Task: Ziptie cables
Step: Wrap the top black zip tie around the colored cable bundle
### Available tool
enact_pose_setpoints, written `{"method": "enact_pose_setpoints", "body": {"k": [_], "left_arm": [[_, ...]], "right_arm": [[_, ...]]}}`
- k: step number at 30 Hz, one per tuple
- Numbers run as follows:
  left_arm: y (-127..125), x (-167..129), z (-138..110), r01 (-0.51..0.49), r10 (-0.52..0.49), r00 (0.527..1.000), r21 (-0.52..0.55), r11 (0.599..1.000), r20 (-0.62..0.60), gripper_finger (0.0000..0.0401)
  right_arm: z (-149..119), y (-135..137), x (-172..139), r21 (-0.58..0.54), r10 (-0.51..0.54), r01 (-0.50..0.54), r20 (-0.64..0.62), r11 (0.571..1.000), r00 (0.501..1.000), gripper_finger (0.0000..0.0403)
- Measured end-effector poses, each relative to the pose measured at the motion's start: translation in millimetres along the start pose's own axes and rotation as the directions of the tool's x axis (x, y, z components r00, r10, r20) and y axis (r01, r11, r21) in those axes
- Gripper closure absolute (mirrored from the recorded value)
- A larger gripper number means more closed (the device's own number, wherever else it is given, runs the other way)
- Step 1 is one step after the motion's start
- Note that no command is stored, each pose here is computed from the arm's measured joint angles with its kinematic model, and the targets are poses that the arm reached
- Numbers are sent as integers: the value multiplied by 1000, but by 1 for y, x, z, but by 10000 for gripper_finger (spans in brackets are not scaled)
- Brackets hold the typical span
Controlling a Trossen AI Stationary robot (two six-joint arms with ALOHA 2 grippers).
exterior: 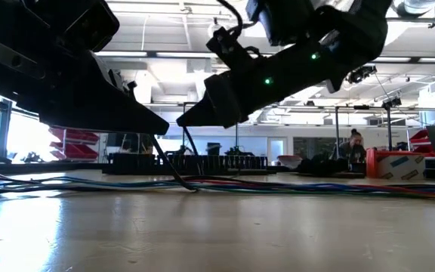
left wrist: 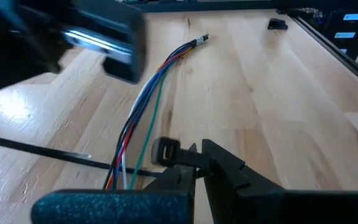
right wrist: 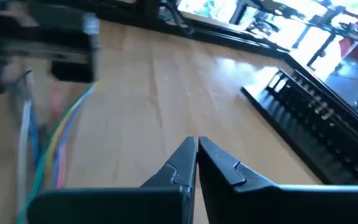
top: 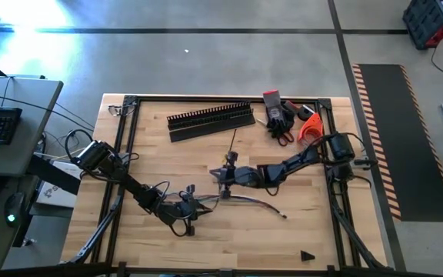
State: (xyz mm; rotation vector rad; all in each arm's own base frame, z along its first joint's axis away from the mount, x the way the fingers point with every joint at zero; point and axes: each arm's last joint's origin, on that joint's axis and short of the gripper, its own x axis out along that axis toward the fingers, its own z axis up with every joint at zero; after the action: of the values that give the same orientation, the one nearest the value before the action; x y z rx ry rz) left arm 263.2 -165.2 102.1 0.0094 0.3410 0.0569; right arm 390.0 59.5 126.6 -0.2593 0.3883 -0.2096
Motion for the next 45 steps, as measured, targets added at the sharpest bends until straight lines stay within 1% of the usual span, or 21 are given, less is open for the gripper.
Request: {"method": "enact_pose_setpoints", "body": {"k": [3, 6, 9, 13, 16, 19, 22, 27, 30, 33, 36, 38, 40, 42, 43, 44, 45], "left_arm": [[0, 0, 0, 8, -8, 1000, 1, 1000, -2, 401], [-1, 1, 1, 10, -10, 1000, 24, 1000, 1, 401], [-5, 3, 6, 39, -40, 999, 47, 998, 10, 401], [-9, 7, 12, 50, -51, 999, 86, 995, 1, 401], [-9, 12, 13, 59, -54, 997, 101, 993, -51, 401], [-8, 16, 15, 65, -55, 994, 103, 993, -93, 401], [-7, 19, 17, 63, -53, 993, 104, 993, -102, 401], [-4, 21, 18, 68, -57, 993, 97, 993, -107, 401], [-4, 21, 18, 67, -57, 993, 96, 993, -107, 401], [-4, 21, 18, 67, -57, 993, 91, 994, -107, 401], [-4, 21, 18, 66, -56, 992, 89, 994, -109, 401], [-4, 21, 17, 65, -55, 992, 91, 994, -110, 401], [-4, 21, 17, 65, -55, 992, 90, 994, -110, 401], [-4, 21, 17, 63, -53, 993, 91, 994, -110, 401], [-4, 21, 17, 62, -52, 993, 91, 994, -110, 401], [-4, 21, 17, 61, -51, 993, 91, 994, -109, 401], [-4, 21, 17, 59, -49, 993, 91, 994, -108, 401]], "right_arm": [[-1, 8, -3, -30, 16, -16, -16, 999, 1000, 403], [-2, 14, -7, -52, -26, 25, -31, 998, 999, 403], [-3, 21, -11, -78, -87, 82, -54, 994, 995, 403], [-4, 33, -19, -112, -105, 97, -70, 989, 992, 403], [-3, 44, -25, -149, -104, 94, -60, 984, 993, 403], [-1, 53, -32, -188, -133, 122, -43, 975, 990, 403], [4, 63, -38, -210, -150, 145, -7, 967, 989, 403], [8, 75, -47, -210, -120, 126, 39, 970, 992, 403], [9, 79, -50, -145, -95, 100, 44, 984, 995, 401], [18, 75, -54, -82, -46, 51, 52, 995, 998, 384], [31, 69, -63, -14, -19, 20, 60, 1000, 998, 342], [41, 66, -70, 51, 45, -49, 75, 998, 996, 304], [48, 64, -73, 133, 149, -163, 105, 978, 983, 265], [52, 64, -73, 221, 284, -309, 135, 925, 949, 226], [51, 64, -71, 267, 331, -357, 138, 895, 933, 210], [49, 64, -69, 311, 352, -377, 135, 872, 926, 195], [47, 64, -67, 348, 350, -373, 129, 860, 928, 184]]}}
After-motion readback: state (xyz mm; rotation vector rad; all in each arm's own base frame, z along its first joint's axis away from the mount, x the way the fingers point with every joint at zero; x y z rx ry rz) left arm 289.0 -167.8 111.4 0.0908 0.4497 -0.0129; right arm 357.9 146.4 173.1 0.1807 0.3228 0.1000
